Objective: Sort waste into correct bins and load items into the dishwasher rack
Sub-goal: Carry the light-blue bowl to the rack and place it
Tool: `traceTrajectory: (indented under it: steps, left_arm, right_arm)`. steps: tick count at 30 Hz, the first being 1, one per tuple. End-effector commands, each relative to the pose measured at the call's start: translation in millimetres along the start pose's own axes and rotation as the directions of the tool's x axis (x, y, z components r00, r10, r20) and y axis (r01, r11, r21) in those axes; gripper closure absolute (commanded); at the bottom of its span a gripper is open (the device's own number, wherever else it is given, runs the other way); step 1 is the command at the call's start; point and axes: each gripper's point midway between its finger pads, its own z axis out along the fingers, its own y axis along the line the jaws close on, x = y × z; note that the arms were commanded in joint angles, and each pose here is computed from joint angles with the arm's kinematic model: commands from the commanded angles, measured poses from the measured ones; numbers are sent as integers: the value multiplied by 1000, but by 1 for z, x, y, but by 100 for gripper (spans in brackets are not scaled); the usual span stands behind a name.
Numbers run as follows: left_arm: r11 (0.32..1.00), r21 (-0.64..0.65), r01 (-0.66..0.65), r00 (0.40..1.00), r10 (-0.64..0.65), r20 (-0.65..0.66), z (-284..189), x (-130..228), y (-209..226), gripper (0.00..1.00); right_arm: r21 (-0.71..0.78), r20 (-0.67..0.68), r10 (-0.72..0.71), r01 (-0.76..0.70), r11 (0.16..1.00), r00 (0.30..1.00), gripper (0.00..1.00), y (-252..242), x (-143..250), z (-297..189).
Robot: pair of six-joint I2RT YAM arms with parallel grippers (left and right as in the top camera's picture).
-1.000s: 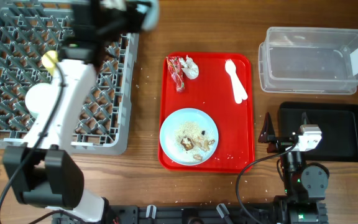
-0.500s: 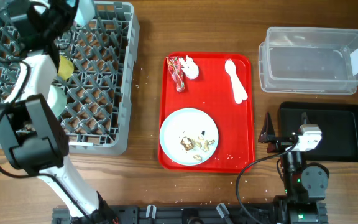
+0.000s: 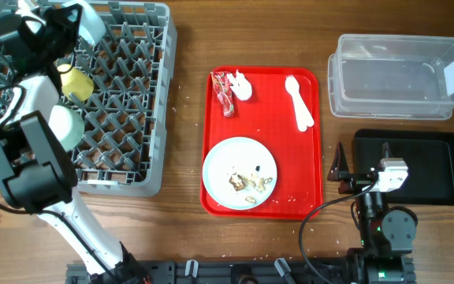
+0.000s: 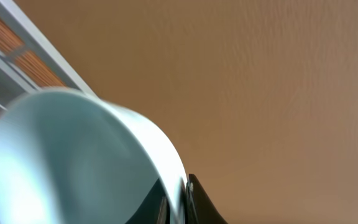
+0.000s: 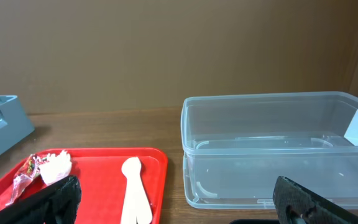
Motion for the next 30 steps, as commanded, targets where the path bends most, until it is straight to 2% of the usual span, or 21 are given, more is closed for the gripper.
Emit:
traceTrajectory:
  steps: [1, 2, 3, 5, 6, 7, 8, 9, 14, 16, 17, 18, 19, 20, 21, 22, 23, 24, 25, 27, 30]
  left_arm:
    - [1000, -29, 10, 1000, -9, 20, -11, -16, 23, 85]
    - [1000, -29, 12, 1000, -11, 24, -14, -20, 25, 83]
    - [999, -33, 15, 999, -14, 36, -20, -27, 29, 67]
    - [999, -43, 21, 998, -19, 61, -29, -39, 36, 66]
    - [999, -47, 24, 997, -21, 73, -33, -44, 39, 59]
    - [998, -53, 27, 996, -22, 90, -40, -52, 42, 43]
    - [998, -55, 27, 994, -22, 103, -45, -57, 44, 37]
    - [998, -55, 26, 993, -19, 114, -50, -63, 43, 38]
    - [999, -45, -8, 981, 16, 193, -86, -98, 19, 45]
    - [998, -42, -42, 987, 48, 156, -79, -86, 7, 58]
    - [994, -30, -102, 987, 105, 123, -71, -75, 1, 62]
    - [985, -28, -168, 983, 169, 69, -57, -55, -5, 73]
    - [968, -25, -248, 968, 248, 20, -43, -35, -10, 79]
    - [939, -35, -342, 939, 341, -31, -29, -13, -12, 83]
    - [923, -87, -374, 927, 371, -45, -21, -4, -5, 88]
    - [886, -228, -403, 914, 402, -54, -14, 3, 14, 94]
    - [833, -364, -416, 902, 428, -52, -13, 3, 32, 96]
    - [748, -491, -446, 875, 481, -63, -15, 3, 47, 96]
    - [663, -559, -498, 832, 546, -93, -15, 4, 51, 96]
    - [614, -578, -537, 799, 590, -116, -14, 6, 49, 96]
    - [592, -611, -526, 797, 594, -111, -17, 0, 57, 96]
  right_arm:
    - [9, 11, -9, 9, 1000, 1000, 0, -1, -2, 0]
    - [9, 11, -9, 9, 1000, 1000, 0, -1, -2, 0]
    - [9, 11, -9, 9, 1000, 1000, 0, -1, -2, 0]
    - [9, 11, -9, 9, 1000, 1000, 0, -1, -2, 0]
    - [9, 11, -9, 9, 1000, 1000, 0, -1, -2, 0]
    - [9, 11, -9, 9, 1000, 1000, 0, -1, -2, 0]
    - [9, 11, -9, 9, 1000, 1000, 0, -1, -2, 0]
    - [9, 11, -9, 9, 1000, 1000, 0, -1, -2, 0]
    - [9, 11, -9, 9, 1000, 1000, 0, -1, -2, 0]
    - [9, 11, -9, 9, 1000, 1000, 0, -1, -2, 0]
    - [9, 11, -9, 9, 1000, 1000, 0, -1, -2, 0]
    - [9, 11, -9, 9, 1000, 1000, 0, -1, -2, 0]
    - [9, 11, -9, 9, 1000, 1000, 0, -1, -2, 0]
    - [9, 11, -9, 9, 1000, 1000, 0, -1, -2, 0]
    - [9, 11, -9, 9, 1000, 1000, 0, -1, -2, 0]
    - [9, 11, -9, 9, 1000, 1000, 0, -1, -2, 0]
    - [9, 11, -9, 9, 1000, 1000, 0, -1, -2, 0]
    - [9, 11, -9, 9, 1000, 1000, 0, -1, -2, 0]
    - [9, 11, -9, 9, 1000, 1000, 0, -1, -2, 0]
    - [9, 11, -9, 9, 1000, 1000, 0, -1, -2, 0]
    - [9, 11, -9, 9, 1000, 1000, 0, -1, -2, 0]
